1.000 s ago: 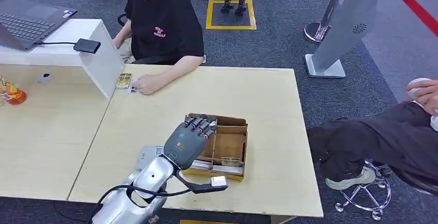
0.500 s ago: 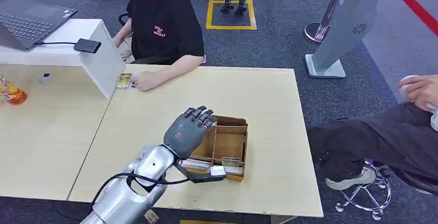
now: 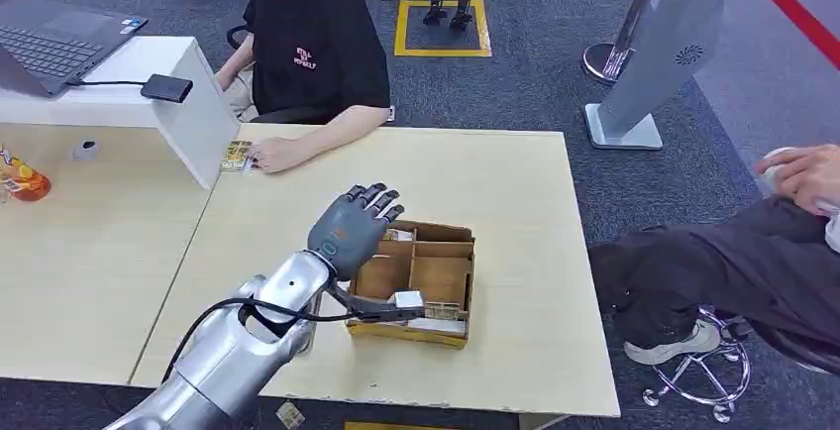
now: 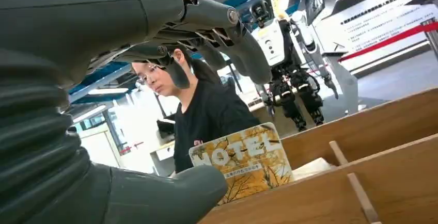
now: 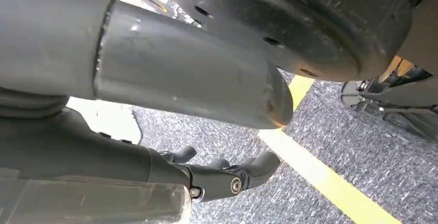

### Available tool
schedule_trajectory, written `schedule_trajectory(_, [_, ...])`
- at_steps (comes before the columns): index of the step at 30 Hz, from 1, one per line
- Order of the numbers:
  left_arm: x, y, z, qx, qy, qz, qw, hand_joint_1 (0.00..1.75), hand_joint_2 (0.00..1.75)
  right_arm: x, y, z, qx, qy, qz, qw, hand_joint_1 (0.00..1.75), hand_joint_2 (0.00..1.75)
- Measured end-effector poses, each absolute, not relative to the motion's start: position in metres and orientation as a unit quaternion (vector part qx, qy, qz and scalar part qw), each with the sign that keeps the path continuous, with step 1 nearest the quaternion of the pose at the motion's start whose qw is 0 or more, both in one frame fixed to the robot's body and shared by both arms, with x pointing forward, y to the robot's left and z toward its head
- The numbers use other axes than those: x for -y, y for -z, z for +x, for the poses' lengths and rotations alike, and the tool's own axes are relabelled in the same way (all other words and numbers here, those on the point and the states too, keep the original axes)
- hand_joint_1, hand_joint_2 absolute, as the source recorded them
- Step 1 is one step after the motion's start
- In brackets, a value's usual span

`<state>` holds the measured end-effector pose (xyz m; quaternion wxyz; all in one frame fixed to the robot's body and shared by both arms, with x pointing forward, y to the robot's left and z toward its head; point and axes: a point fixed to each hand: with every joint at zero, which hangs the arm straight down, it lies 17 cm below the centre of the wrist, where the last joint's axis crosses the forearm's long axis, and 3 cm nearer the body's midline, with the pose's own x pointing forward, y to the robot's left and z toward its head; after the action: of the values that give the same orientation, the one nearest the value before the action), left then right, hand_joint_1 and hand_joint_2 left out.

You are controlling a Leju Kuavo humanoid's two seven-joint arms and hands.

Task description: Pass the card to the sensor for recognition and then transmit it.

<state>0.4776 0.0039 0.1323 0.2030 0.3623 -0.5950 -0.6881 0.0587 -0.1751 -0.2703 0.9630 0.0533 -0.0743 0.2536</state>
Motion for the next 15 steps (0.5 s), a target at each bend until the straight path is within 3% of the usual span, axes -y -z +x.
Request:
schedule_trajectory(8, [-0.010, -0.127, 0.486, 0.581, 0.702, 0.355, 0.208, 0.44, 1.75, 0.177, 0.271, 0.059, 0.074, -0.256, 0.053, 0.963, 0.00, 0.00])
schedule_trajectory(15, [-0.016, -0.127, 0.492, 0.574, 0.710, 0.348, 0.215, 0.58, 1.75, 0.178, 0.271, 0.058, 0.073, -0.255, 0.052, 0.963, 0.00, 0.00])
